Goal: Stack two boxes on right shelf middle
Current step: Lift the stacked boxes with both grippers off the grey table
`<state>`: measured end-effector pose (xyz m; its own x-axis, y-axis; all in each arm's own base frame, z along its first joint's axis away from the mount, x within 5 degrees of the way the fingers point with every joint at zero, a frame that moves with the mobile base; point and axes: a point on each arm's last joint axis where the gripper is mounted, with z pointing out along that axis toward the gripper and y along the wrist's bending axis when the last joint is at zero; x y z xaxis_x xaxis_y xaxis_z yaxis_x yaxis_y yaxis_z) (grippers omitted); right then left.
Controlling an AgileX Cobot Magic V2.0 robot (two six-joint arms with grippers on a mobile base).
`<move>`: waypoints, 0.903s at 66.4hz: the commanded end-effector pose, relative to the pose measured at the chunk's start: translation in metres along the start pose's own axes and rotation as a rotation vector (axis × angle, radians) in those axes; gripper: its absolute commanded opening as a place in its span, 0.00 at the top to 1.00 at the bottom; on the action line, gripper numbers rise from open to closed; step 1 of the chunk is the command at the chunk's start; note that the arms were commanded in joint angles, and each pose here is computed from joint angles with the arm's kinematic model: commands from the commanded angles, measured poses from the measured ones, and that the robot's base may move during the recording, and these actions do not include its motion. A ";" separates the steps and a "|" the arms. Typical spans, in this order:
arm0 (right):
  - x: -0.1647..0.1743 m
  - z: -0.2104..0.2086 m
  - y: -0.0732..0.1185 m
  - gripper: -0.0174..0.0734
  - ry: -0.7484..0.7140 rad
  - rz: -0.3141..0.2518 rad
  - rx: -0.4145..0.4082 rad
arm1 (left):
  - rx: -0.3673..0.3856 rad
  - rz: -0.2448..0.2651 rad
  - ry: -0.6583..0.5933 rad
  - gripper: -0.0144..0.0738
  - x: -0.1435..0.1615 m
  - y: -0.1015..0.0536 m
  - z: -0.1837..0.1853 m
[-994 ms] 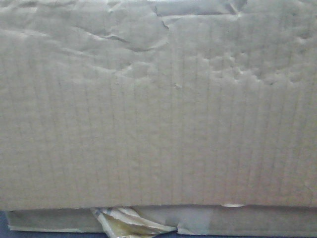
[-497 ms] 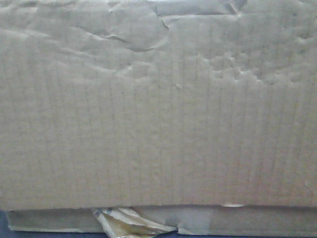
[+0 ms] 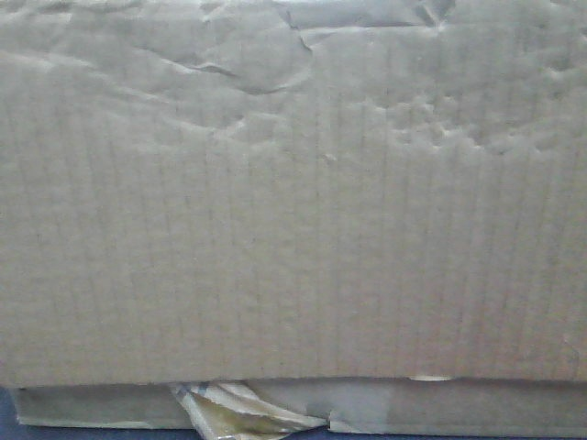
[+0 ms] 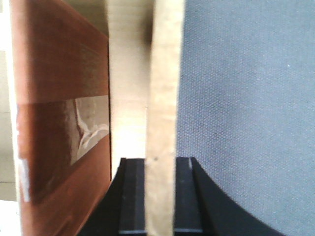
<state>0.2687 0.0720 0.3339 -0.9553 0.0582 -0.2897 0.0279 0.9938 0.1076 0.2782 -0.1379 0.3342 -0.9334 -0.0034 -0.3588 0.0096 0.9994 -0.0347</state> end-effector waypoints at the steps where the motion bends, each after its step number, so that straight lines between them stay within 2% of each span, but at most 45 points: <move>1: 0.000 -0.003 -0.006 0.99 -0.024 -0.021 0.053 | -0.013 0.008 -0.007 0.96 0.000 0.002 -0.002; 7: 0.002 -0.008 -0.004 0.99 -0.046 -0.053 0.076 | -0.028 -0.003 -0.025 0.96 -0.001 0.004 -0.006; 14: 0.007 -0.017 -0.002 0.99 -0.081 -0.085 0.089 | -0.067 -0.032 -0.118 0.96 -0.008 0.009 -0.022; 25: 0.004 -0.032 -0.002 0.99 -0.197 -0.065 0.087 | -0.110 -0.032 -0.254 0.96 -0.020 0.016 -0.050; 31: -0.003 -0.041 -0.004 0.99 -0.268 -0.080 0.121 | -0.108 -0.035 -0.307 0.96 -0.027 0.016 -0.061; 36: -0.010 -0.048 -0.002 0.99 -0.330 -0.083 0.111 | -0.101 -0.035 -0.350 0.96 -0.031 0.016 -0.069; 48: -0.025 -0.069 0.004 0.99 -0.496 -0.007 0.030 | -0.069 -0.050 -0.430 0.96 -0.039 0.016 -0.086; 60: -0.035 -0.087 0.009 0.99 -0.621 0.053 -0.037 | -0.109 -0.073 -0.522 0.96 -0.042 0.024 -0.102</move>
<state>0.2759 0.0762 0.4070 -0.7010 0.1420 -0.6989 0.0420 0.9865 0.1584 0.2868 -0.1234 0.4248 -0.6993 -0.0503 -0.7131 -0.0606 0.9981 -0.0110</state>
